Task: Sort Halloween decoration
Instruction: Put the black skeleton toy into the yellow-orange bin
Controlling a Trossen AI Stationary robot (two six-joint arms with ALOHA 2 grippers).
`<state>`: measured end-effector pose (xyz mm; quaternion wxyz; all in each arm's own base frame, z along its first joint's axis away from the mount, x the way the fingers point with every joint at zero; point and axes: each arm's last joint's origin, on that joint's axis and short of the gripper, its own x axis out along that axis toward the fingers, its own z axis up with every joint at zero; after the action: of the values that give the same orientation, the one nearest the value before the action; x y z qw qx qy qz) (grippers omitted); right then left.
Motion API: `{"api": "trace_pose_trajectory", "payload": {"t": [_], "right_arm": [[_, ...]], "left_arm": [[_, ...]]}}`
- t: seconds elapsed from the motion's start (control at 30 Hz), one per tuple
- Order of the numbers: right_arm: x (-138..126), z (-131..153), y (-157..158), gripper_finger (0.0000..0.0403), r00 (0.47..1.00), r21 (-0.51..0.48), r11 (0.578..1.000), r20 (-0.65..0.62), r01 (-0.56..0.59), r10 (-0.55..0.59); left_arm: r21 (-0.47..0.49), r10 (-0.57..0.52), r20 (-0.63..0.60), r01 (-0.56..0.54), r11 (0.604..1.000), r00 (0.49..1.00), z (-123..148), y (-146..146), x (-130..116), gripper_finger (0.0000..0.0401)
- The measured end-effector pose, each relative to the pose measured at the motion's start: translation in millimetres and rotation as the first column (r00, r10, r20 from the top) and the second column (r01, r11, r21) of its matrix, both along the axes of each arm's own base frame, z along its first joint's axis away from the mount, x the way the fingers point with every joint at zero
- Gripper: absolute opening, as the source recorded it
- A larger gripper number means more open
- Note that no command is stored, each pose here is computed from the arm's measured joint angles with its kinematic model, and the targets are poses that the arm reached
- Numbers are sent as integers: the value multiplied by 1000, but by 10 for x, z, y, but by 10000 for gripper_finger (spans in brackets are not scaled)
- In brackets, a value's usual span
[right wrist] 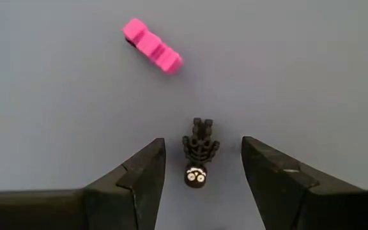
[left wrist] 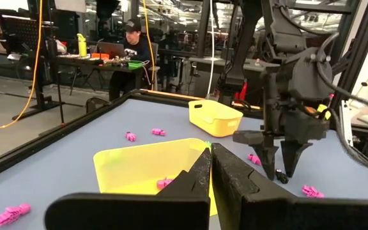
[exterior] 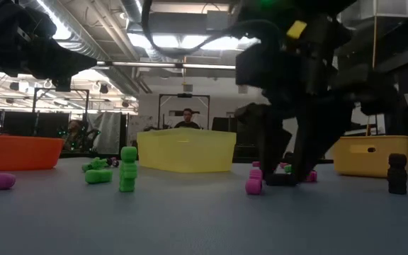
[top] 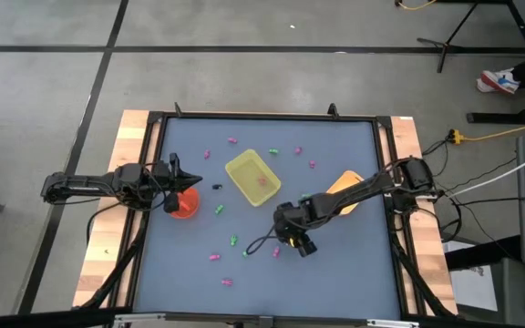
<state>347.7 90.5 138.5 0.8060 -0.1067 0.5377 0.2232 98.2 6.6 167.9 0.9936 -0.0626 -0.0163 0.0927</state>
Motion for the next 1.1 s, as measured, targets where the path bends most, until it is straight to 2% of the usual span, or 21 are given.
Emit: {"api": "trace_pose_trajectory", "payload": {"t": [0.2,0.5,0.67,0.77,0.9,1.1], "right_arm": [[4,-13,-1,186,1000,-21,1000,2,1,-1],[4,-15,-5,83,1000,-23,1000,1,3,-3],[2,-15,-3,40,1000,-16,1000,-2,0,0],[-2,3,-4,31,1000,-14,1000,0,0,0],[-24,53,-10,38,1000,-14,1000,4,-1,1],[-101,282,-29,43,1000,-7,1000,31,-1,1]], "left_arm": [[0,0,0,0,1000,1000,-1,0,0,0],[0,0,0,0,1000,1000,0,0,0,0],[0,0,0,0,1000,1000,-1,0,0,0],[0,0,0,0,1000,1000,-1,0,0,0],[0,0,0,0,1000,1000,0,0,0,0],[0,0,0,0,1000,1000,0,0,0,0]]}}
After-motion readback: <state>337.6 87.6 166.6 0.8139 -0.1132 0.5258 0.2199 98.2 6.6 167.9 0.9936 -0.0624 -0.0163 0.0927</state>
